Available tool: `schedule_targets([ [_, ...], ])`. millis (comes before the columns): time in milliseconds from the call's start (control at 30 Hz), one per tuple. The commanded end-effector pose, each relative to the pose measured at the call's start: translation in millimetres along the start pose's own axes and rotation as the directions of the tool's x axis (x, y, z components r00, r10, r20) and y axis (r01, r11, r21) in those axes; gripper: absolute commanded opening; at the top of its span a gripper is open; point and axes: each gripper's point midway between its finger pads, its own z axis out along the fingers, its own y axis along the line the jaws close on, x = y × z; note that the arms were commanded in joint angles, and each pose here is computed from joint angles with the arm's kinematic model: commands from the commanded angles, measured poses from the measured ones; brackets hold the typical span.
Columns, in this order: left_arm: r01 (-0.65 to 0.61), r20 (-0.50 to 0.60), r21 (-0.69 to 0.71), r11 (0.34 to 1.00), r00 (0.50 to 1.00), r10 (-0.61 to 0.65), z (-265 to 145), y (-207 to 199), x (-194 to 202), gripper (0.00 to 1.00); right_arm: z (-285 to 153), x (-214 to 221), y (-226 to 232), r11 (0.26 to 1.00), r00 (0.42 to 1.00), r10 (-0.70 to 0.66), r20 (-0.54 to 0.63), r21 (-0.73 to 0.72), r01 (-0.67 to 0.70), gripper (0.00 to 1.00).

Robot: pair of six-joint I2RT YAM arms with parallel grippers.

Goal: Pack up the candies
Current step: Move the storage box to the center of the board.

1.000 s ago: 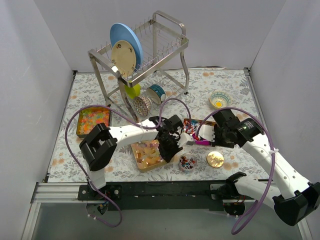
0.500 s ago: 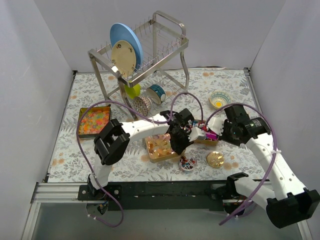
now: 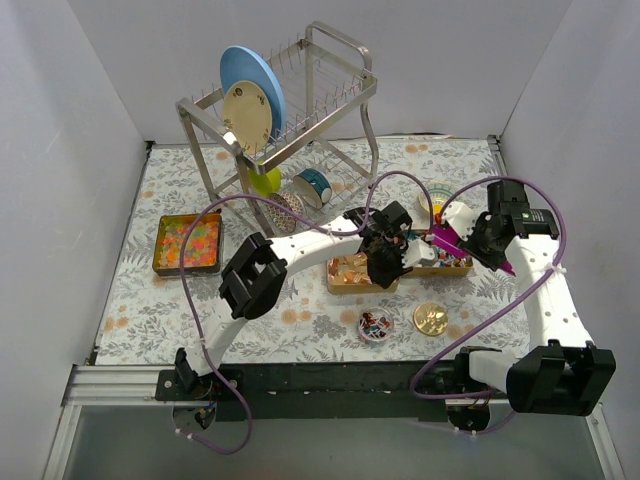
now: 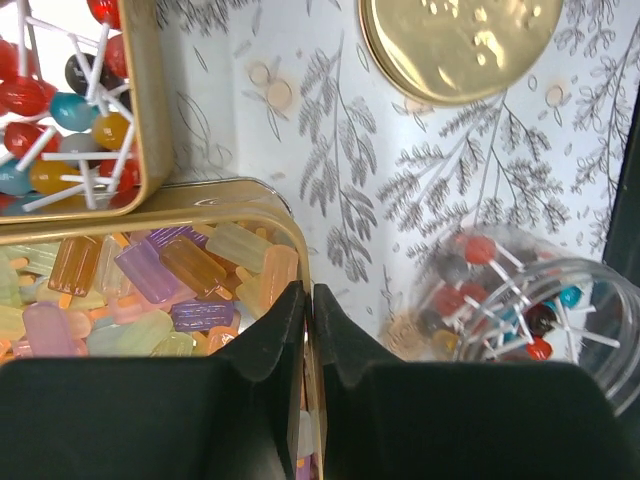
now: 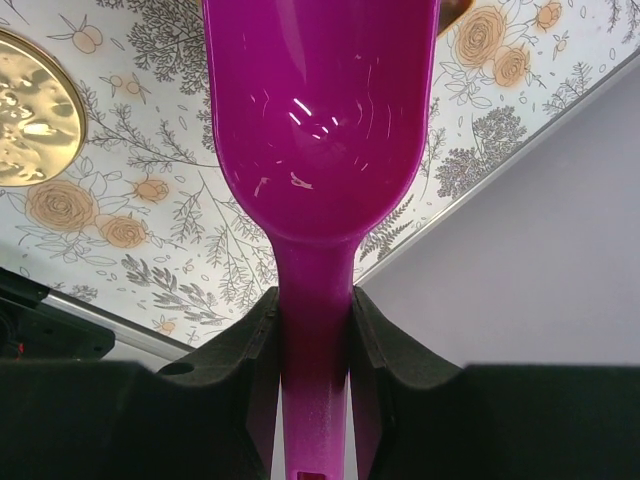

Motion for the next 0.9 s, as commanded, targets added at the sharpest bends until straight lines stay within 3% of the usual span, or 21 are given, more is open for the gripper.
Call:
schedule_targets([
  [0,-0.074,0.005,-0.016,0.997,0.997,0.074,20,15,-5,0.0,-4,-3,-11,0.999,0.999,-0.024,0.04,0.04,0.023,0.01],
  [567,-0.004,0.058,0.098,0.995,0.998,-0.001,28,-58,-19,0.0,-5,-7,-28,0.999,0.998,-0.048,0.036,0.028,0.047,0.01],
  [600,-0.001,0.058,0.089,0.996,0.998,-0.004,28,-57,-19,0.05,-6,-7,-29,0.998,0.998,-0.049,0.034,0.03,0.048,0.01],
  [633,0.018,0.063,0.053,0.998,0.998,-0.021,28,-52,-22,0.19,-4,-7,-29,0.999,0.998,-0.049,0.035,0.025,0.048,0.01],
  [733,0.026,0.102,-0.017,1.0,0.994,-0.024,18,-40,-37,0.41,-5,-10,-30,0.998,0.998,-0.052,0.044,0.02,0.051,0.01],
  [867,0.018,0.216,-0.046,0.999,0.976,-0.008,-19,-37,-75,0.53,-8,-11,-32,0.996,0.995,-0.09,0.052,0.029,0.088,0.01],
])
